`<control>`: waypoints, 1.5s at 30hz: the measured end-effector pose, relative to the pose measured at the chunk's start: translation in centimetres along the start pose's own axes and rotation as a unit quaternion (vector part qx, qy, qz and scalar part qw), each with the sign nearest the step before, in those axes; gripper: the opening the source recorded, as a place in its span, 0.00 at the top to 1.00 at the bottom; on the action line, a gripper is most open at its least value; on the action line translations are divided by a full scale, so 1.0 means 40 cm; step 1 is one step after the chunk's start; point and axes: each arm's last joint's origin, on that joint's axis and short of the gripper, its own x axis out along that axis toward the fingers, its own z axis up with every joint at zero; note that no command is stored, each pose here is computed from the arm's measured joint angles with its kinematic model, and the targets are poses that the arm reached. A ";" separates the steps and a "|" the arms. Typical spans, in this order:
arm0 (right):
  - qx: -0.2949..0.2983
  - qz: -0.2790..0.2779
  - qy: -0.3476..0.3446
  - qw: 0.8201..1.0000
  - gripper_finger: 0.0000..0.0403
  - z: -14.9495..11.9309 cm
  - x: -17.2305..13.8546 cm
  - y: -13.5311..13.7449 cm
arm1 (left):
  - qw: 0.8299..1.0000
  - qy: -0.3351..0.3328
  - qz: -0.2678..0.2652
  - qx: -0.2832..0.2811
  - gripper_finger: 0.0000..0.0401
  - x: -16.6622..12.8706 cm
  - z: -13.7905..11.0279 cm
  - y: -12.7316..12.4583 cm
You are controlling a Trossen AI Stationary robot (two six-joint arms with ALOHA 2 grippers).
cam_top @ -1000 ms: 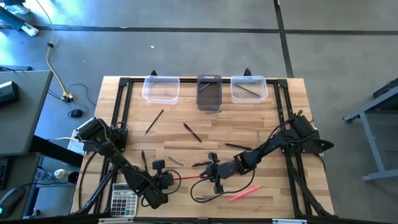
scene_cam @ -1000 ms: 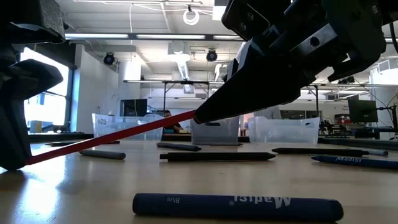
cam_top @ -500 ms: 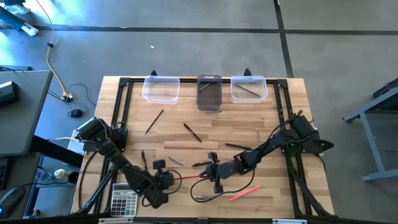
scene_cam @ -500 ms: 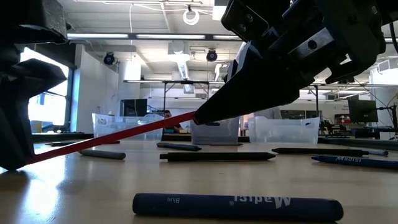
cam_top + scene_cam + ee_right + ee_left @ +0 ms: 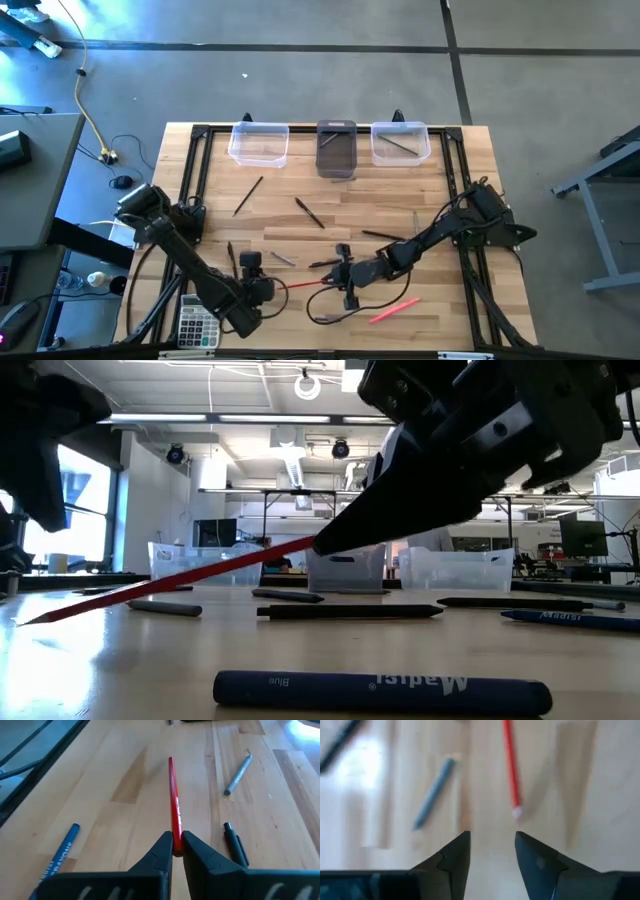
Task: Sort crayons/erasers/pens/pencils in bins
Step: Put the red pencil into the right transparent bin
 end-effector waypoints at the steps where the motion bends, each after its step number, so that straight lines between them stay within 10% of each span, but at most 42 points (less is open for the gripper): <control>1: -0.001 -0.001 0.003 1.000 0.96 0.010 -0.012 -0.001 | 1.000 -0.015 0.005 0.008 0.64 -0.010 -0.002 0.001; 12: -0.006 -0.151 0.043 0.988 0.96 0.149 -0.285 -0.095 | 0.990 -0.139 -0.021 -0.025 0.90 -0.031 -0.050 0.025; 24: 0.068 -0.385 0.125 0.912 0.96 0.140 -0.589 -0.322 | 0.955 -0.264 -0.106 -0.082 1.00 0.038 -0.080 0.051; 30: 0.108 -0.418 0.169 0.886 0.96 0.071 -0.658 -0.437 | 0.956 -0.265 -0.099 -0.070 1.00 0.053 -0.073 0.064; 45: 0.190 -0.400 0.124 0.888 0.96 -0.109 -0.699 -0.605 | 0.955 -0.275 -0.105 -0.044 1.00 0.079 -0.023 0.107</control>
